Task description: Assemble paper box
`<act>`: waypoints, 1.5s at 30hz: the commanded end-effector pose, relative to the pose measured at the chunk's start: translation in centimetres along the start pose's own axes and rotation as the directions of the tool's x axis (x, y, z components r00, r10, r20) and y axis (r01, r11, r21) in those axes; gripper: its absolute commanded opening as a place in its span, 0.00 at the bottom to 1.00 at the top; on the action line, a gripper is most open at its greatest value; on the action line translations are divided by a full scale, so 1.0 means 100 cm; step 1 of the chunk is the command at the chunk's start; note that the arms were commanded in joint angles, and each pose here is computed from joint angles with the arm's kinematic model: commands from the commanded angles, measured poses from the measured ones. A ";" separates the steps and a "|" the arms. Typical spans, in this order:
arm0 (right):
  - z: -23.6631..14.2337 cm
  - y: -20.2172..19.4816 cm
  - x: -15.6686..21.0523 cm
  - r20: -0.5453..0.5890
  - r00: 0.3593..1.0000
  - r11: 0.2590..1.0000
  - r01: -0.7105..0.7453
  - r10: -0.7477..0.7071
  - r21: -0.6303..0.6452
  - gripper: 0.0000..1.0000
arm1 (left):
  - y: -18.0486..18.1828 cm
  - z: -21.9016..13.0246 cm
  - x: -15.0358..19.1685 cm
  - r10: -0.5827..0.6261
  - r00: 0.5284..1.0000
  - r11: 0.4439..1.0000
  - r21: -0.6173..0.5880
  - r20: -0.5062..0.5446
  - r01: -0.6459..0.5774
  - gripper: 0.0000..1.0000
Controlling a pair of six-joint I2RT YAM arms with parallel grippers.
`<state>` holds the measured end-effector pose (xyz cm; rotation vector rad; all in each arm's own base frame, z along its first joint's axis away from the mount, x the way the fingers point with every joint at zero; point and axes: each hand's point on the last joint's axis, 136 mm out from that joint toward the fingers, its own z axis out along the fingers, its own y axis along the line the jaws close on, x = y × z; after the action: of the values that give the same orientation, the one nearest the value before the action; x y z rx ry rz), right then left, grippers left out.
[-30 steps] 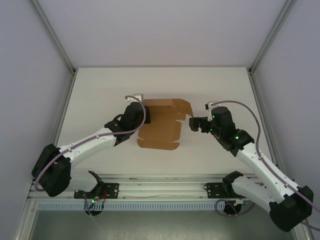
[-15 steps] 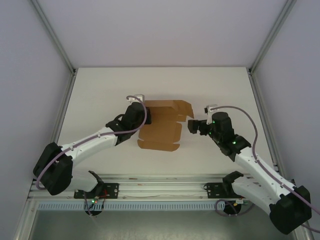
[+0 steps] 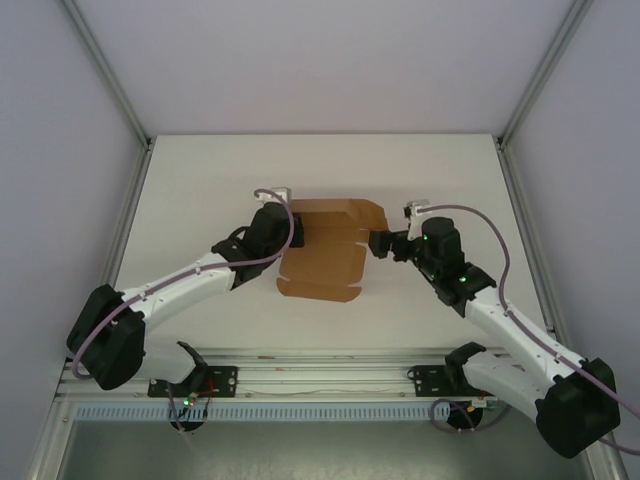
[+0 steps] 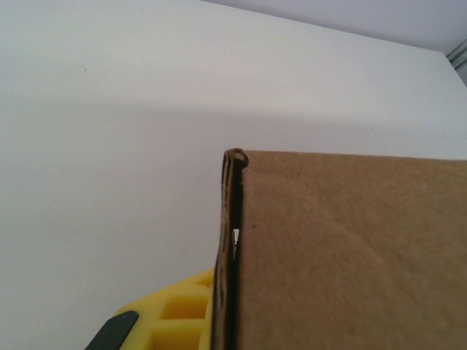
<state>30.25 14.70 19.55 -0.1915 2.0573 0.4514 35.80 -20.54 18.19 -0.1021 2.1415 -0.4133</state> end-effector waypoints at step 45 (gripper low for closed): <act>0.036 -0.010 -0.023 0.043 0.997 0.966 0.054 -0.066 0.252 1.00 | -0.018 0.003 -0.003 -0.055 0.996 0.992 0.111 -0.069 0.063 0.00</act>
<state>33.45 17.45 19.14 -0.1729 2.0521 0.3504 35.70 -22.00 17.43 -0.0658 2.2069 -0.5595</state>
